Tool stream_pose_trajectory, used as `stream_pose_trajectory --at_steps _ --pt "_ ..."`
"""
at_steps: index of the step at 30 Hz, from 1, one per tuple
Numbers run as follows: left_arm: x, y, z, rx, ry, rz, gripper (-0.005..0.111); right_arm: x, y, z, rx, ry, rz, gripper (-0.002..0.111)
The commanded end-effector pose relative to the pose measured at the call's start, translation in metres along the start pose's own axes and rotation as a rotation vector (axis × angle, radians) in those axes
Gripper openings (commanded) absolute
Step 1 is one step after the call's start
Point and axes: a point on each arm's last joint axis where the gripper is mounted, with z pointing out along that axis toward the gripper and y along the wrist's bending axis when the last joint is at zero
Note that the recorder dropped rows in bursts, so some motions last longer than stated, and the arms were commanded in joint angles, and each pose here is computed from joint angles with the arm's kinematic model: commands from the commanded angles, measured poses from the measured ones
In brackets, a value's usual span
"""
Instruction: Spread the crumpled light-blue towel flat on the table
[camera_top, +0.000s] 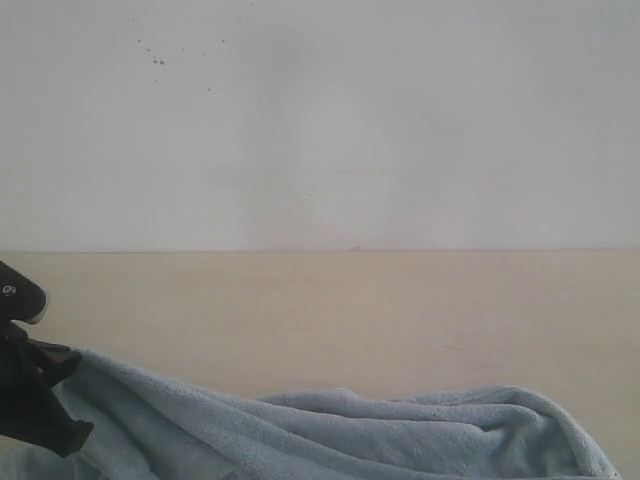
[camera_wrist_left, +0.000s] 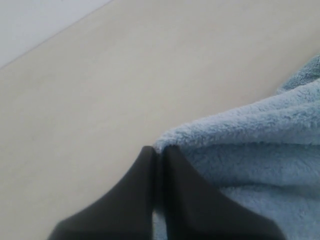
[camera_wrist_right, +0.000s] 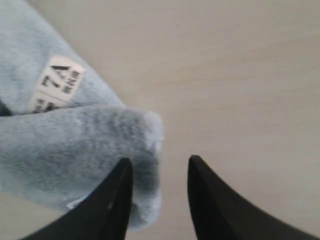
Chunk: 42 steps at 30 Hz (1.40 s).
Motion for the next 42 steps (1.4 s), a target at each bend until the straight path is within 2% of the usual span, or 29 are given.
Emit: stream_pose_trajectory --at_steps 1,6,8,12,14,18,22,25,28,32,36,42 --pt "-0.004 0.003 -0.001 -0.021 -0.024 -0.024 0.004 0.000 -0.004 0.001 0.016 0.004 0.026 0.047" --pt "-0.003 0.003 -0.001 -0.019 -0.022 -0.065 0.004 -0.004 -0.003 0.022 -0.046 0.056 0.034 0.047" --pt "-0.003 0.003 -0.001 -0.017 -0.021 -0.072 0.004 -0.006 0.003 0.030 -0.129 0.052 0.039 0.047" --pt "-0.004 0.002 -0.002 -0.015 -0.028 -0.068 0.004 -0.011 0.017 0.030 -0.294 0.006 -0.051 0.045" --pt "-0.004 0.001 -0.002 -0.010 -0.021 -0.068 0.004 -0.010 0.019 0.028 -0.323 0.000 -0.075 0.034" --pt "-0.003 0.001 -0.002 -0.002 -0.010 -0.068 0.004 -0.010 0.019 0.029 -0.321 -0.001 -0.090 0.000" --pt "-0.005 0.001 -0.007 0.003 -0.018 -0.067 0.004 -0.017 0.026 0.020 -0.392 -0.039 -0.055 0.000" --pt "-0.013 0.005 -0.019 -0.014 -0.074 -0.071 0.004 -0.024 0.035 0.001 -0.473 -0.065 -0.086 0.000" --pt "-0.024 0.010 -0.039 -0.042 -0.166 -0.116 0.004 -0.034 0.046 -0.030 -0.534 -0.197 -0.138 0.000" --pt "-0.034 0.015 -0.068 -0.066 -0.278 -0.130 0.004 -0.042 0.066 -0.076 -0.693 -0.417 -0.233 0.000" --pt "-0.035 0.012 -0.087 -0.047 -0.282 0.054 0.004 -0.038 0.079 -0.112 -0.795 -0.587 -0.322 0.000" --pt "-0.039 0.002 -0.102 0.002 -0.237 0.397 0.004 -0.032 0.082 -0.129 -0.753 -0.692 -0.378 0.000"
